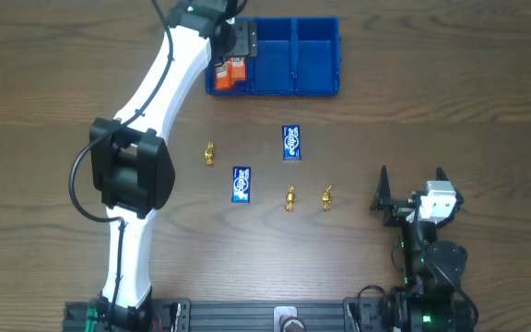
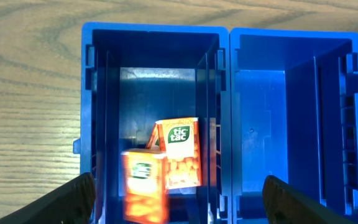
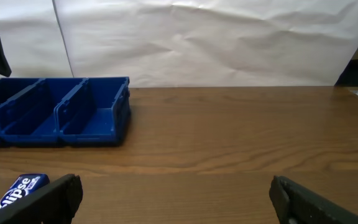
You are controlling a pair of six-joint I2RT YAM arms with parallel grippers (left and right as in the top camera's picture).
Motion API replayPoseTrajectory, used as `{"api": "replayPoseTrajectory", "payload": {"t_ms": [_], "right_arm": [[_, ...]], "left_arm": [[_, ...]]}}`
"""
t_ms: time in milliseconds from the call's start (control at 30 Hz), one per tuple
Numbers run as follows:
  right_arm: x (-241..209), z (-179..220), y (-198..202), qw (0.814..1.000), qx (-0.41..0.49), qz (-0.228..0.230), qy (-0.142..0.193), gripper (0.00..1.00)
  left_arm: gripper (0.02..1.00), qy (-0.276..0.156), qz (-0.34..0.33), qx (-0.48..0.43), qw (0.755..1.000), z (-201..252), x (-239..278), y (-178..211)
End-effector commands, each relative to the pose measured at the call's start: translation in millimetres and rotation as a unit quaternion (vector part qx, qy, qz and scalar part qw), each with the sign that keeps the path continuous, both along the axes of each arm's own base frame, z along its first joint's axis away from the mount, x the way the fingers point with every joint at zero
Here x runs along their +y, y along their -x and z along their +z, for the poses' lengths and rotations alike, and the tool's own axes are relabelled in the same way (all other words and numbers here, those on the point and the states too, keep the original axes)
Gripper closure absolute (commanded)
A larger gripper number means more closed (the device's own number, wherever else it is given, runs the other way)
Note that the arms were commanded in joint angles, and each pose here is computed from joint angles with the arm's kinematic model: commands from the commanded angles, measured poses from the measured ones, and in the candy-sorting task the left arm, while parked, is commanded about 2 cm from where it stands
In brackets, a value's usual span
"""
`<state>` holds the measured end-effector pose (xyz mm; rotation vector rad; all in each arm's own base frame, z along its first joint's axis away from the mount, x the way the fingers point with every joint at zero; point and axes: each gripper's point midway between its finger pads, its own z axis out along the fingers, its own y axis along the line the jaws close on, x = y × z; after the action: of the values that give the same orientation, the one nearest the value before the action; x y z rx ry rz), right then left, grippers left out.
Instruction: Sort Candies Into Trays
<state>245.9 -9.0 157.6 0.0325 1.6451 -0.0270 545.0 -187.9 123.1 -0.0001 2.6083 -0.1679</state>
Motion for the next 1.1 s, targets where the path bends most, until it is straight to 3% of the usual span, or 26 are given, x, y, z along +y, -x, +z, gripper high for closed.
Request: {"api": "replayPoseTrajectory", "payload": {"t_ms": [33,233,400,600,733,900,1100], "right_arm": [[-1,-2,0,1.000,0.003,0.000,0.007,0.003],[-1,-2,0,1.000,0.003,0.000,0.007,0.003],[-1,-1,0,1.000,0.002,0.000,0.007,0.003],[-1,-2,0,1.000,0.003,0.000,0.007,0.003],[-1,-1,0,1.000,0.002,0.000,0.007,0.003],[-1,-1,0,1.000,0.002,0.000,0.007,0.003],[-1,-1,0,1.000,0.002,0.000,0.007,0.003]], "left_arm": [[0.132,0.017,0.033,-0.091,0.995,103,25,7],[0.018,0.040,0.059,-0.255,0.964,230,66,80],[0.018,0.058,0.041,-0.385,0.920,264,102,172],[0.018,0.067,0.036,-0.461,0.884,228,146,259],[0.020,0.073,0.030,-0.507,0.858,193,155,291],[0.020,0.079,0.023,-0.548,0.832,156,158,308],[0.020,0.078,0.024,-0.539,0.838,109,158,308]]}}
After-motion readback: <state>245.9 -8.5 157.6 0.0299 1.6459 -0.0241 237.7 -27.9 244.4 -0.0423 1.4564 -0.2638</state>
